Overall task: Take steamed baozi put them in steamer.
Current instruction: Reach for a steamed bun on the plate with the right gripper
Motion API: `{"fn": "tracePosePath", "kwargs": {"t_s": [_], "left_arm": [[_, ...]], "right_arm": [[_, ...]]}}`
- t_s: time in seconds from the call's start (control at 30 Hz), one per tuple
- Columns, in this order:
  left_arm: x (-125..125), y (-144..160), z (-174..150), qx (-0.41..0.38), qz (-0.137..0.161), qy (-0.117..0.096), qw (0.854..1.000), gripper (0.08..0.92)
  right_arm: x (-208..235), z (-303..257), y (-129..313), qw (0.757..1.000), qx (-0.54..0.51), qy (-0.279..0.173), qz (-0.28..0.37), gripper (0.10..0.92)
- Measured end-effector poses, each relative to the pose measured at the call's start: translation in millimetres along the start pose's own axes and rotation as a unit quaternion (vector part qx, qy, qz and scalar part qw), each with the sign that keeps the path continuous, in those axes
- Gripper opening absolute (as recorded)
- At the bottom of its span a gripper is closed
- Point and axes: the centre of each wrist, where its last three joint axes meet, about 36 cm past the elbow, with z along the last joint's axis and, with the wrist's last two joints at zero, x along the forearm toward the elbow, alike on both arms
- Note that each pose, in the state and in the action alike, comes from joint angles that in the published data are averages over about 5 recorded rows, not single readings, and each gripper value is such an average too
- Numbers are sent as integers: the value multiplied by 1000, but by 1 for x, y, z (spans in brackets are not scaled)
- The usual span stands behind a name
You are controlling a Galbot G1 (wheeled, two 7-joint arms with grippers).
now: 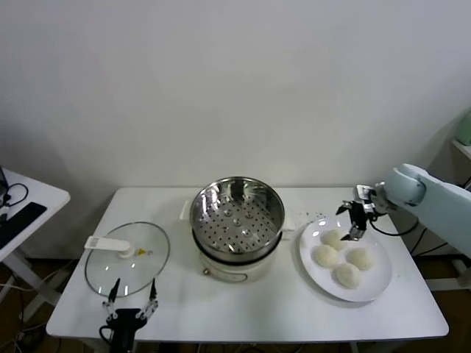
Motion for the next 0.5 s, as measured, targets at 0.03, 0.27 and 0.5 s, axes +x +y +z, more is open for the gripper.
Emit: {"fn": "tracePosePath", "kwargs": {"t_s": [0.03,0.27,0.5], "left_arm": [[0,1,0,-1,-1,0,1000,823],[3,5,2,-6,-5,1,1000,823],[5,7,5,-13,-4,3,1000,823]], "right_arm": [[-3,-1,-2,1000,4,6,-5,823],[-17,-5,-17,999,21,38,-27,823],[-33,-7,-25,997,29,57,-37,823]]}}
